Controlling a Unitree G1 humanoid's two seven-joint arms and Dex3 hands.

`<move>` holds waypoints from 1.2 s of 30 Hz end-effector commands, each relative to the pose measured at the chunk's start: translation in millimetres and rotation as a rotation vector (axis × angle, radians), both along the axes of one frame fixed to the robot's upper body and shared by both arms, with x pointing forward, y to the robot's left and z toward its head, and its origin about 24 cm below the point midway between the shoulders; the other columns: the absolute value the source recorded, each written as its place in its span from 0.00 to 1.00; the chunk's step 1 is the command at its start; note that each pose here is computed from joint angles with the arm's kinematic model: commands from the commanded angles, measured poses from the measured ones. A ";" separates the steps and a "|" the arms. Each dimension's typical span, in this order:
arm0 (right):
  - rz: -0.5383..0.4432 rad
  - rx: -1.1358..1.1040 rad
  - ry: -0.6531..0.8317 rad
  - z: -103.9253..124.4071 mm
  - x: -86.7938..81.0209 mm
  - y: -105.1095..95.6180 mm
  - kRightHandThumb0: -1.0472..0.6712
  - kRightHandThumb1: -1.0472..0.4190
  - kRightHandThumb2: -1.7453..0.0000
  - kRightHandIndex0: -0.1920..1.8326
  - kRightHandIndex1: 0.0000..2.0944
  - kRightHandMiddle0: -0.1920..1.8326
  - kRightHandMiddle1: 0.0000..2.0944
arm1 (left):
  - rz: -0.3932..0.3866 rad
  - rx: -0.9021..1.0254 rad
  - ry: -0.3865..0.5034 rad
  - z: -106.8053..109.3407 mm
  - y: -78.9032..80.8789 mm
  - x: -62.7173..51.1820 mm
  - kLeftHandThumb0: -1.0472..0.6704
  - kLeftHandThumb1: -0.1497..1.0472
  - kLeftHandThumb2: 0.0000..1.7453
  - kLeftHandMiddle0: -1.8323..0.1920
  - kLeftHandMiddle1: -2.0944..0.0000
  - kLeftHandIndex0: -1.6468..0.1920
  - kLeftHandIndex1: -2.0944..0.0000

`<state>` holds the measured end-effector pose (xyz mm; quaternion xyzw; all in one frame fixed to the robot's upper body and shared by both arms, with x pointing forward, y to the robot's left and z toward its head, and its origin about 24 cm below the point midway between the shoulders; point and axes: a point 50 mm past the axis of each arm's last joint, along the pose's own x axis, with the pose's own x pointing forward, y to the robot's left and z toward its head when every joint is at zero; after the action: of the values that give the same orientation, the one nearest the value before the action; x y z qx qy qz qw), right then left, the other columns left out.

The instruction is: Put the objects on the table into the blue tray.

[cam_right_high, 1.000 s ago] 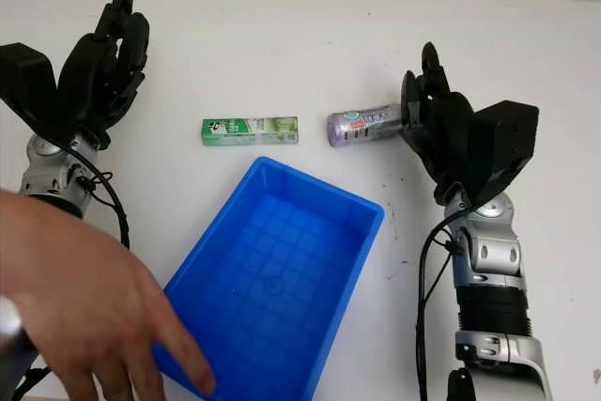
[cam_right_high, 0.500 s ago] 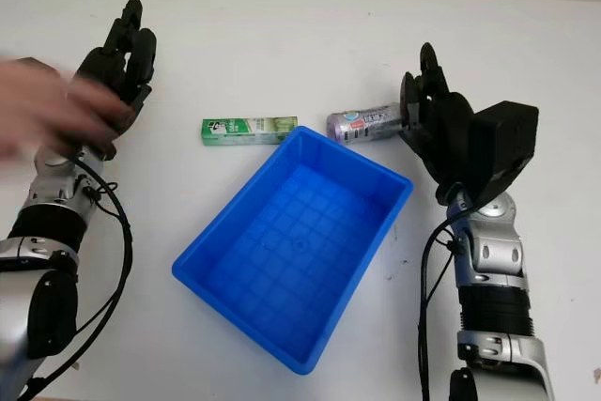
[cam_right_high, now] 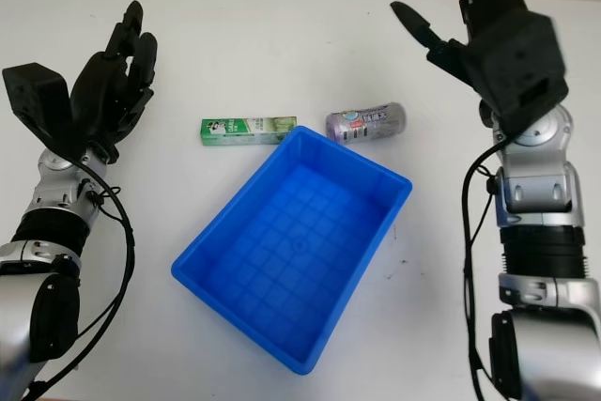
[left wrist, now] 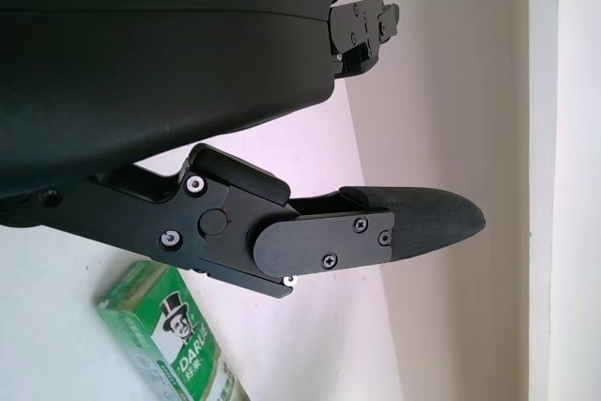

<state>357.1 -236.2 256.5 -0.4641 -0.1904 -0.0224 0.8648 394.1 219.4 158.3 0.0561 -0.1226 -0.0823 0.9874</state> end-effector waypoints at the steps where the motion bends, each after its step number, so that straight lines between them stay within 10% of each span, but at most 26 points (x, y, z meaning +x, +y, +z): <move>1: 0.000 -0.128 -0.036 12.6 1.2 -0.5 0.20 0.11 0.97 0.02 0.47 0.14 0.04 | -0.001 0.013 -0.012 3.4 0.4 0.1 0.15 1.00 0.30 0.98 0.97 0.98 0.98; 3: 0.005 -0.250 -0.017 12.3 4.4 1.3 0.22 0.15 0.97 0.07 0.24 0.16 0.05 | 0.000 0.017 -0.015 3.9 -0.1 0.1 0.15 1.00 0.30 0.98 0.97 0.98 0.98; 7: 0.050 -0.433 0.090 7.9 9.6 4.9 0.23 0.14 0.96 0.10 0.11 0.15 0.04 | 0.006 0.024 -0.018 4.7 -0.4 0.3 0.14 1.00 0.30 0.97 0.97 0.97 0.97; 30: 0.138 -0.610 0.399 -55.5 17.5 9.7 0.28 0.14 0.97 0.16 0.05 0.19 0.04 | 0.001 0.047 -0.019 7.4 -2.4 1.9 0.14 1.00 0.31 0.99 0.97 0.99 0.98; 36: 0.165 -0.625 0.355 -78.1 19.2 12.2 0.36 0.11 0.96 0.31 0.12 0.30 0.07 | -0.005 0.051 -0.022 7.1 -3.3 1.6 0.14 1.00 0.31 0.99 0.97 0.99 0.98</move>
<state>376.4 -225.5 186.3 -0.6848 -0.0734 0.1817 0.7019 394.4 217.6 157.9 0.0723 -0.1193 -0.0833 0.9867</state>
